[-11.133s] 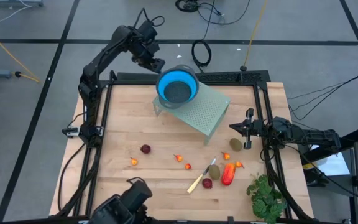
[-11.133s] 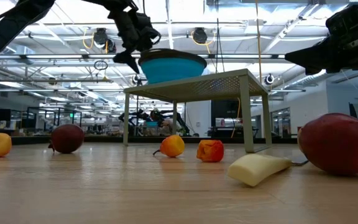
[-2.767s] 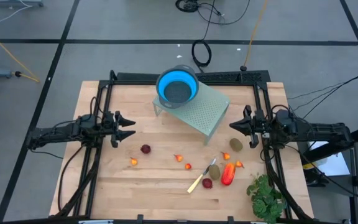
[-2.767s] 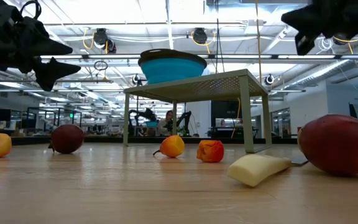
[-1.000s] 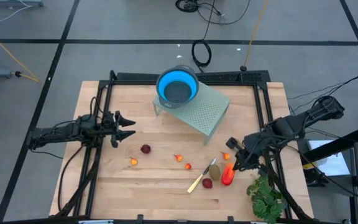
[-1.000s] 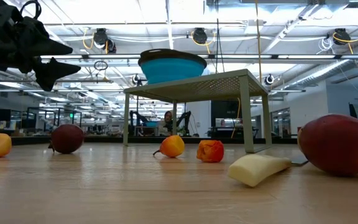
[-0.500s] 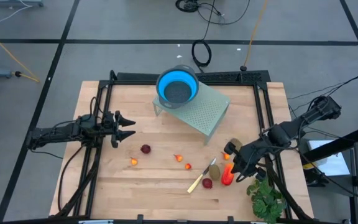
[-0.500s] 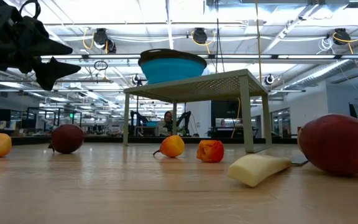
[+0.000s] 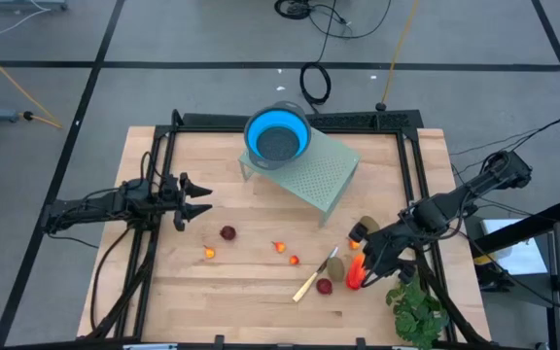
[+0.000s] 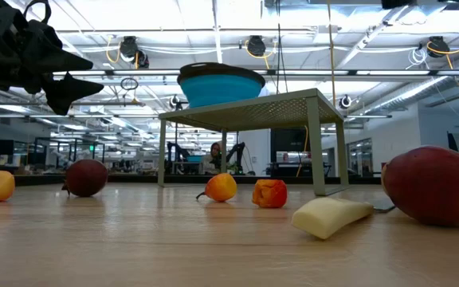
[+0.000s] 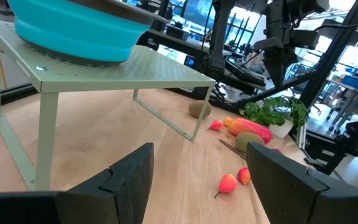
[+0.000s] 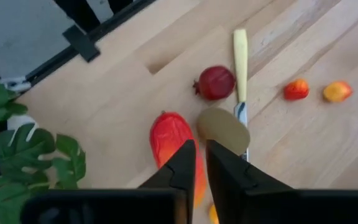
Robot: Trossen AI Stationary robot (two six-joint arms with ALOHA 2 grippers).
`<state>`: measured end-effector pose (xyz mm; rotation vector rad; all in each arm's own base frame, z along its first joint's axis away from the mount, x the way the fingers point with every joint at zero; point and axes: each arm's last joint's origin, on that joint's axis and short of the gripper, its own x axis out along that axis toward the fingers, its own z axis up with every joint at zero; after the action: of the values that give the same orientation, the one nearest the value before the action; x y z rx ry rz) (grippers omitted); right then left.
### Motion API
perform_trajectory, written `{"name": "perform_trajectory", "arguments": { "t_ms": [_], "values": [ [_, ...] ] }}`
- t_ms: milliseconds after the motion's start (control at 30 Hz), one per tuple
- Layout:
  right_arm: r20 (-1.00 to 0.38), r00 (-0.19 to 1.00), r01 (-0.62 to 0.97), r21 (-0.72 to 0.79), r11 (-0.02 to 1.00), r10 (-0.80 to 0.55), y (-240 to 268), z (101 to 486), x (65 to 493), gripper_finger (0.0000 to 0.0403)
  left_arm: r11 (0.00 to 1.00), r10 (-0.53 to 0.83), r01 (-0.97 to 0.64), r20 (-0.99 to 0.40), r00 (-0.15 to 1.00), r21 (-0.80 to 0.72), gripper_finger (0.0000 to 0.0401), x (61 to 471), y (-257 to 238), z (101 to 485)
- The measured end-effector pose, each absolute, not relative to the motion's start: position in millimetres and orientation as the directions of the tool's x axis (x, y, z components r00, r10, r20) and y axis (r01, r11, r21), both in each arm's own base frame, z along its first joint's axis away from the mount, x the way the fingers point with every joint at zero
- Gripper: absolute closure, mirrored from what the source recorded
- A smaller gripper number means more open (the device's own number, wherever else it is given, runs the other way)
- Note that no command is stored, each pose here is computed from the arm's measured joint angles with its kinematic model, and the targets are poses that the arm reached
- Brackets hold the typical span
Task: Pick & Place Fruit
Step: Put the mango into the blue strainer bowl on the shelf
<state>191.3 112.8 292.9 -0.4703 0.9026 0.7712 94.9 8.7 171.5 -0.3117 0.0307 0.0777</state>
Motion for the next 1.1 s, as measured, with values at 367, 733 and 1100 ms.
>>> {"name": "perform_trajectory", "arguments": {
  "t_ms": [367,733,1100],
  "values": [
    [-0.844,0.370,-0.719,0.004,0.695,0.388,112.2,291.9,189.9,0.0290,0.949,0.071,-0.081,-0.042,0.997,-0.305,0.0144,94.9,8.6,171.5],
    [-0.874,0.322,-0.721,0.024,0.693,0.364,117.4,279.6,199.0,0.0224,0.949,0.071,-0.081,-0.042,0.997,-0.306,0.0144,94.9,8.6,171.5],
    [-0.912,0.249,-0.718,0.051,0.694,0.325,124.1,260.8,210.8,0.0165,0.949,0.072,-0.082,-0.042,0.997,-0.306,0.0144,94.9,8.7,171.5]
  ]
}}
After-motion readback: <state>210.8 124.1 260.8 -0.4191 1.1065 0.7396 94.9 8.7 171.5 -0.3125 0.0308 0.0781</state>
